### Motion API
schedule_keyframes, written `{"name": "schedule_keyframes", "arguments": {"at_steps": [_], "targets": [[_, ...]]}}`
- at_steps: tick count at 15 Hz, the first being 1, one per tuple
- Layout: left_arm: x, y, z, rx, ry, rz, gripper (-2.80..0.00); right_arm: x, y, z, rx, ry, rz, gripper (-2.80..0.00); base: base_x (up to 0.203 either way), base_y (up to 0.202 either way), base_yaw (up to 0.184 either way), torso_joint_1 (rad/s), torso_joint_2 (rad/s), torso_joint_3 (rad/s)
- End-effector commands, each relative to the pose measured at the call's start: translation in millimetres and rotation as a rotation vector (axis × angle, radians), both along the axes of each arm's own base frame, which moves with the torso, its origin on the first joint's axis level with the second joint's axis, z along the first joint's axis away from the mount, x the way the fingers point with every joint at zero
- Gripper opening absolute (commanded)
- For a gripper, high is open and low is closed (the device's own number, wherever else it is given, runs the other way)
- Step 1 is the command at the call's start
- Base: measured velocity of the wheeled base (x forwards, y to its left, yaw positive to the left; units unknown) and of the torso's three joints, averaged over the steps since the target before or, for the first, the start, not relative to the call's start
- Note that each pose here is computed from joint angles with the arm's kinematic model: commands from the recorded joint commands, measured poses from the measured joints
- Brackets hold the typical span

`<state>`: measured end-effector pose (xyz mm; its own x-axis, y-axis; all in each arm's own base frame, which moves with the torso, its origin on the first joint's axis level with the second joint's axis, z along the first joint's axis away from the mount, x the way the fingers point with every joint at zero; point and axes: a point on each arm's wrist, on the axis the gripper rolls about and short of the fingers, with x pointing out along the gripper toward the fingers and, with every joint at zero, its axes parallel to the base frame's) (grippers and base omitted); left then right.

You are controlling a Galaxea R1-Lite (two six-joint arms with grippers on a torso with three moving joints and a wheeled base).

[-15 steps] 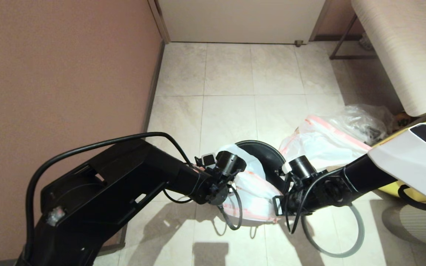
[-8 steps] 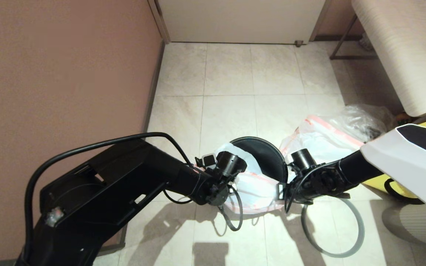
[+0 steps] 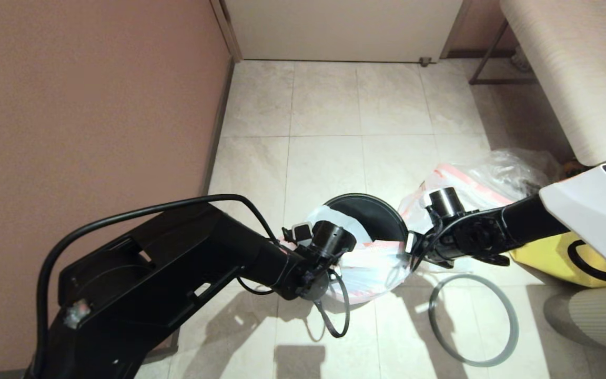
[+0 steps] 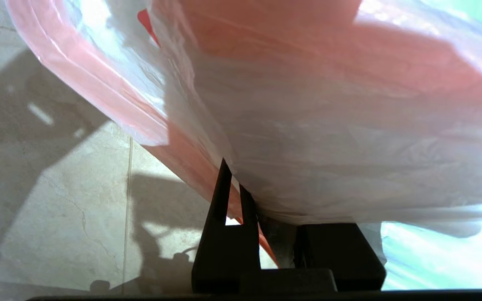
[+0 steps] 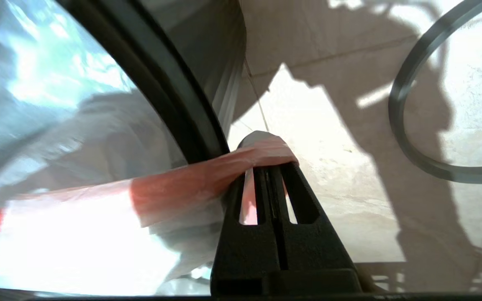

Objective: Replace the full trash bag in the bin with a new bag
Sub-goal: Put the new garbage bag on the trash can

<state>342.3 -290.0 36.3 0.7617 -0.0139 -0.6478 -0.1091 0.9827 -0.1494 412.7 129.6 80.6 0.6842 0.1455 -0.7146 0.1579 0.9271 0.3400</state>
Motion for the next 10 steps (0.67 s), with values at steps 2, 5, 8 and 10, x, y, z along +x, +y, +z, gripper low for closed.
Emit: {"name": "schedule_keyframes", "arguments": {"at_steps": [2,5,8,10], "targets": [[-1,-1,-1,0.001,0.001,-0.001,-2.80,-2,2,17,0.040,-0.039,-0.016,-2.80,0.000,0.000,0.000,0.000,0.00,0.000],[-1,-1,-1,0.000,0.000,0.000,-2.80,-6,2,22,0.071,-0.036,-0.045,-2.80,0.000,0.000,0.000,0.000,0.00,0.000],[-2,-2,0,-0.001,-0.001,-0.004,-2.80,-11,6,15,0.046,-0.023,-0.109,-2.80,0.000,0.000,0.000,0.000,0.00,0.000],[-6,-4,-2,0.000,-0.002,-0.014,-2.80,-10,10,15,0.080,-0.026,-0.131,-2.80,0.000,0.000,0.000,0.000,0.00,0.000]]}}
